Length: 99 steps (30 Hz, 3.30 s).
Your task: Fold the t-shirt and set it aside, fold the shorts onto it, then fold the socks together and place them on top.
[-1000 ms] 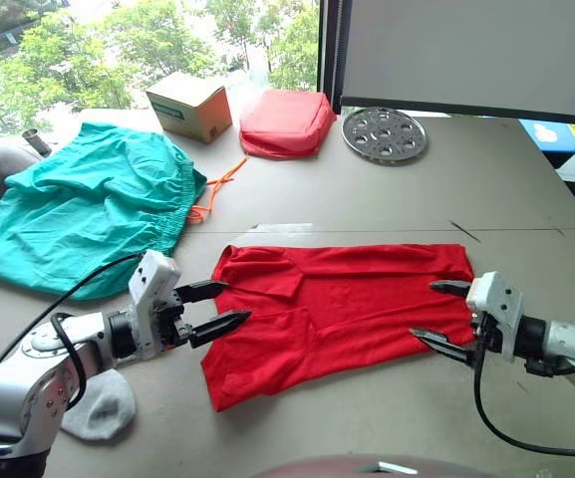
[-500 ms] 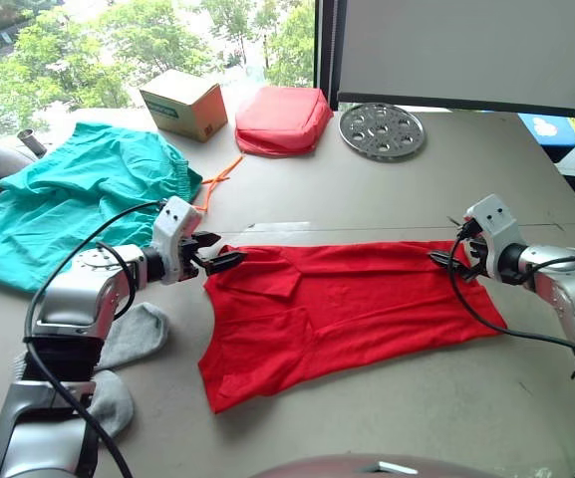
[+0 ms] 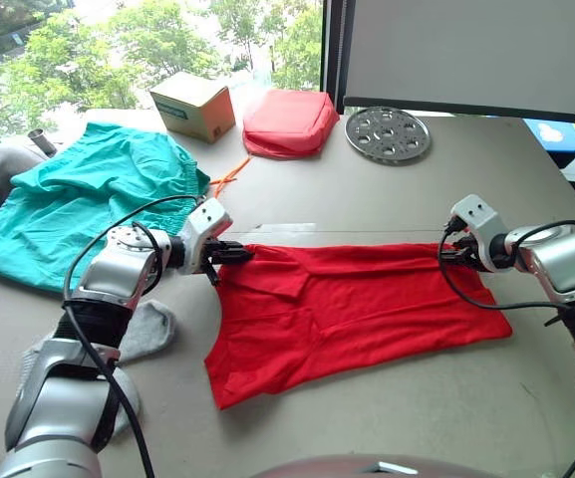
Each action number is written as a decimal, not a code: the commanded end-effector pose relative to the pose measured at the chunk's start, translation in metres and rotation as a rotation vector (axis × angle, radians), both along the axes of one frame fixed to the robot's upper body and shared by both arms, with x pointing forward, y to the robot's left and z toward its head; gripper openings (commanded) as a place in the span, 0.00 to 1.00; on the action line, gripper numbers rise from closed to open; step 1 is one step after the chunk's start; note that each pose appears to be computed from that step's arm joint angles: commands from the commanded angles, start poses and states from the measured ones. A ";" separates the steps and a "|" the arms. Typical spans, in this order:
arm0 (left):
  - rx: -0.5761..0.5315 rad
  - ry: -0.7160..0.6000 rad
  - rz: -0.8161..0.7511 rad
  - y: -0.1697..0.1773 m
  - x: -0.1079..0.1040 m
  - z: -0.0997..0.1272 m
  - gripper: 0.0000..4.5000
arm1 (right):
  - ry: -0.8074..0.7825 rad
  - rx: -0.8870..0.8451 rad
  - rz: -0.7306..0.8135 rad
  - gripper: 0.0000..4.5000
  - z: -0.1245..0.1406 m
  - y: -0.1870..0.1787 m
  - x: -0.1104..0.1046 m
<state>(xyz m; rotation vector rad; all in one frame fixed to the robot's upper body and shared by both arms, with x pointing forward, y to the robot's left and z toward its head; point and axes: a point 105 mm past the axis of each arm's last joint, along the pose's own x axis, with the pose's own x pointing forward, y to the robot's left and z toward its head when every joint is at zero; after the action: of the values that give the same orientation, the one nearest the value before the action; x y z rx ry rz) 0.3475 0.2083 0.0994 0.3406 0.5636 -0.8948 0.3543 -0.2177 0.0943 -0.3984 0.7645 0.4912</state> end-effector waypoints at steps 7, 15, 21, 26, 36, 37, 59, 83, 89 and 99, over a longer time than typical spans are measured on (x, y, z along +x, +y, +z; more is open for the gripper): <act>-0.125 0.147 -0.081 -0.017 -0.028 0.003 0.00 | -0.046 -0.017 -0.026 0.02 0.012 -0.003 0.006; -0.174 0.247 0.008 -0.012 -0.063 -0.001 0.00 | -0.216 -0.272 0.131 0.02 0.042 0.008 0.029; -0.271 0.263 0.156 -0.022 -0.105 0.000 0.00 | -0.317 -0.417 0.341 0.02 0.042 0.061 0.069; -0.333 0.224 0.323 -0.025 -0.137 -0.001 0.00 | -0.425 -0.466 0.578 0.02 0.042 0.132 0.090; -0.300 0.085 0.665 0.006 -0.159 -0.011 0.00 | -0.581 -0.399 0.779 0.21 0.057 0.228 0.089; -0.315 0.067 0.651 0.006 -0.157 -0.008 0.00 | -0.577 -0.382 0.758 0.30 0.059 0.224 0.091; -0.303 0.108 0.392 0.032 -0.137 -0.008 0.77 | -0.238 0.303 -0.139 0.83 0.034 0.105 0.080; -0.312 0.241 0.299 0.005 -0.153 -0.033 0.01 | -0.291 0.275 -0.152 0.00 0.028 0.102 0.083; -0.426 0.275 0.413 -0.016 -0.184 -0.030 0.01 | -0.351 0.203 -0.129 0.00 0.044 0.097 0.095; -0.490 0.337 0.556 -0.038 -0.224 -0.037 0.01 | -0.360 0.105 0.099 0.00 0.047 0.147 0.108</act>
<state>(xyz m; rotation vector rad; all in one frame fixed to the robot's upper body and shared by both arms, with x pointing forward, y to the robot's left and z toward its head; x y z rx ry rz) 0.1253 0.1776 0.0553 -0.4131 0.7072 -0.5037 0.4584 -0.0790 0.1261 -0.3785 0.4269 0.4934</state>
